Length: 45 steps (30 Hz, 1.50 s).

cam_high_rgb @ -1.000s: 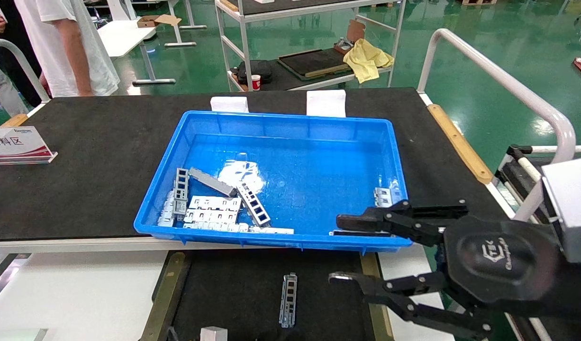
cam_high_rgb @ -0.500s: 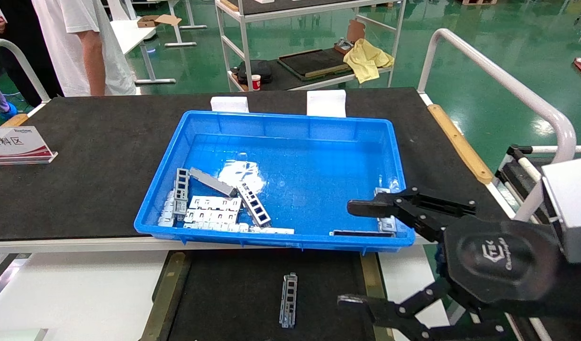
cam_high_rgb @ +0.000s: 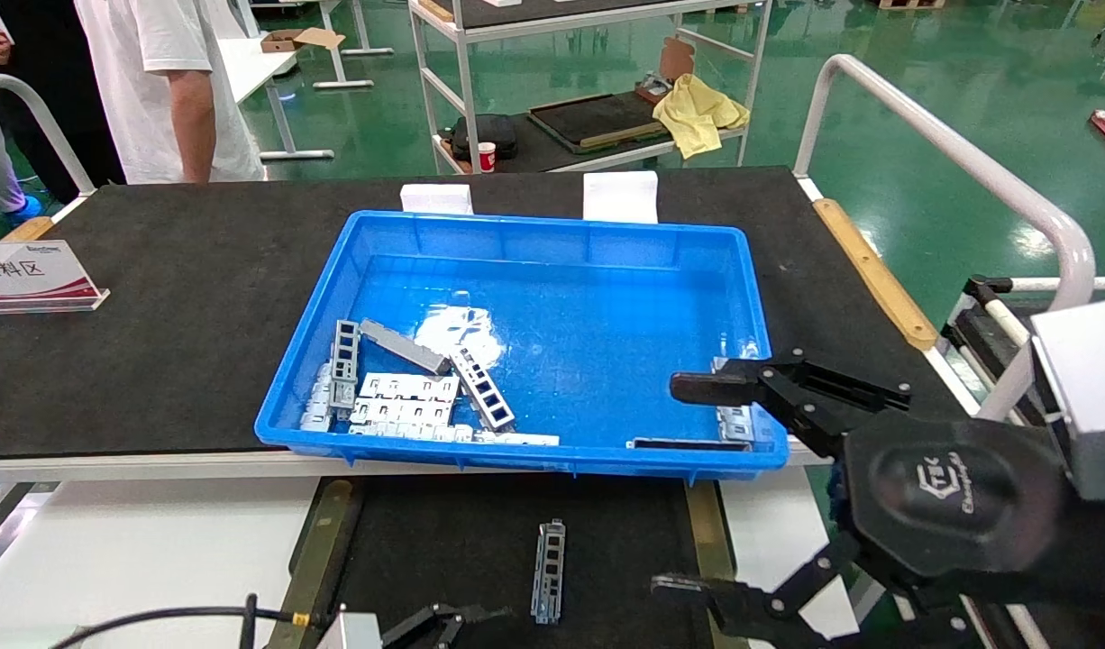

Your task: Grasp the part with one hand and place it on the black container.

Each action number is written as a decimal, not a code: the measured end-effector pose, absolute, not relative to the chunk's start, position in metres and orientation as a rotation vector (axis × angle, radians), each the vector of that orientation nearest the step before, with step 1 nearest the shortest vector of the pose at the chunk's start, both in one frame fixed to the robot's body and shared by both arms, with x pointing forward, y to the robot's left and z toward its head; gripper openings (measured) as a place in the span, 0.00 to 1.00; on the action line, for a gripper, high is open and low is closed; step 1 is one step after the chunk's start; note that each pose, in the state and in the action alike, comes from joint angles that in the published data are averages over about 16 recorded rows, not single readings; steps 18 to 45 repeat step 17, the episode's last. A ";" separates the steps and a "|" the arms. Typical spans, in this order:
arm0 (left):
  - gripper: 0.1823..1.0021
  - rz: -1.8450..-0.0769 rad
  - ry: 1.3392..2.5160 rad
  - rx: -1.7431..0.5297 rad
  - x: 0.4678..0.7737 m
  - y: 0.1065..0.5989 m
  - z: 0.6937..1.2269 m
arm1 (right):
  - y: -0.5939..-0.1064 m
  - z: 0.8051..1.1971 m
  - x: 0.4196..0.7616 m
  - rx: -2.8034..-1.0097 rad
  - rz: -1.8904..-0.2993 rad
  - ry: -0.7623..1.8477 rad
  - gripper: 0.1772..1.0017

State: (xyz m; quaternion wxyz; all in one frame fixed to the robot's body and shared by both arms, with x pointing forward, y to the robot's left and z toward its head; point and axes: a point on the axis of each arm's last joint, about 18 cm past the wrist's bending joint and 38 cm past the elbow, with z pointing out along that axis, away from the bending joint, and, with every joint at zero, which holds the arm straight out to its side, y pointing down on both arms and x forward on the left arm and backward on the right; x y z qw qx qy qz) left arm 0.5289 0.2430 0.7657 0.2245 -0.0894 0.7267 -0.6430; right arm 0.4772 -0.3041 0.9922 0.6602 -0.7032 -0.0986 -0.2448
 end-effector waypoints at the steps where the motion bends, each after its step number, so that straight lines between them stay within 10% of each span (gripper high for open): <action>1: 0.99 -1.776 2.004 -0.237 0.528 0.244 0.770 | -0.304 0.992 0.477 -1.591 -0.554 -0.223 0.98; 45: 1.00 -1.804 1.972 -0.141 0.523 0.247 0.816 | -0.304 0.992 0.477 -1.591 -0.554 -0.223 1.00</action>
